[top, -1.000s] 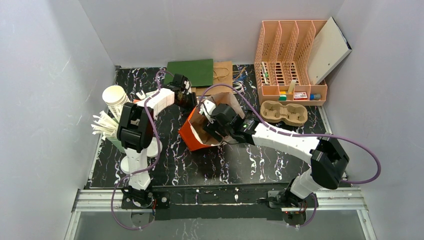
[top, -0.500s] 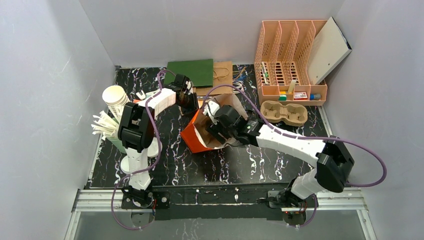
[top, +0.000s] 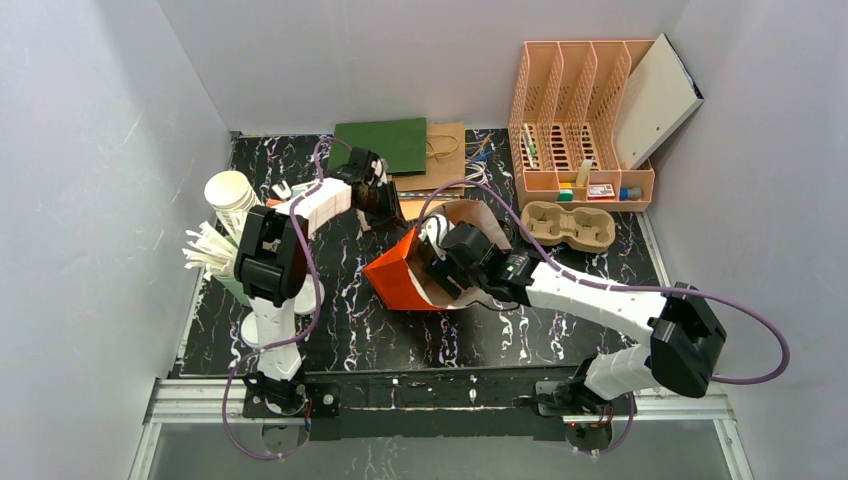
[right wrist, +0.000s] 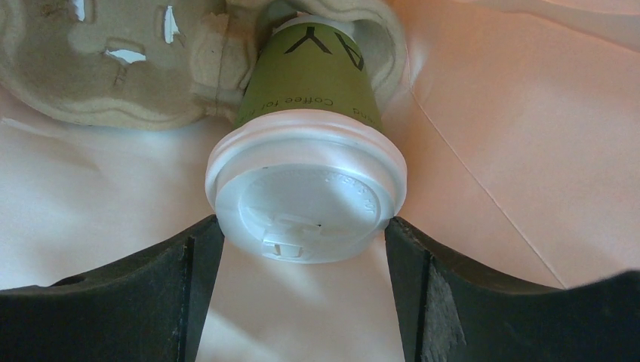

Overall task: Pack the takeout coffee
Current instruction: Place the coffee cup on the cup tray.

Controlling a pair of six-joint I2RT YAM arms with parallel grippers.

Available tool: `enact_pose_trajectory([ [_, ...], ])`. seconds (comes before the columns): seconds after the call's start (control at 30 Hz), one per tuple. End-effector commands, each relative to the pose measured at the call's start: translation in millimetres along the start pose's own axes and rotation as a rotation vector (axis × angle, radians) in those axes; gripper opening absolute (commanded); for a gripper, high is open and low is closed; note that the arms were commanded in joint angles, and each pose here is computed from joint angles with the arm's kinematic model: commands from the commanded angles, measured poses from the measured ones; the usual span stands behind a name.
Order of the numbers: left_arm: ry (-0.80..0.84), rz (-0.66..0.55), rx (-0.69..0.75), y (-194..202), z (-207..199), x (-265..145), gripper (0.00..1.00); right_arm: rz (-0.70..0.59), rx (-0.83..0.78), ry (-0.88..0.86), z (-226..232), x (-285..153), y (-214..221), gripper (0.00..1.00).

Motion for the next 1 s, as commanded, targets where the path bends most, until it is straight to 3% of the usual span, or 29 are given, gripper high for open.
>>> enact_pose_trajectory([
  [0.0,0.033,0.096,-0.007,22.1,-4.6,5.1,0.34,0.005,0.032,-0.005,2.8,-2.2,3.9,0.46],
  [0.4,0.134,0.236,0.025,41.4,-22.3,29.6,0.30,-0.003,0.042,-0.017,6.1,3.6,2.8,0.47],
  [0.97,0.274,0.216,0.113,51.6,-46.3,12.9,0.27,0.045,0.059,-0.013,-0.2,18.2,-5.6,0.47],
])
Point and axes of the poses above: each gripper's point midway between its finger pads, its own x axis out along the fingers, its own z axis along the line the jaws close on, y = z × x, the point moved 8 cm from there along -x, back along the fingers, and after that the axes turned 6 degrees about -x, right-handed, at the moved point
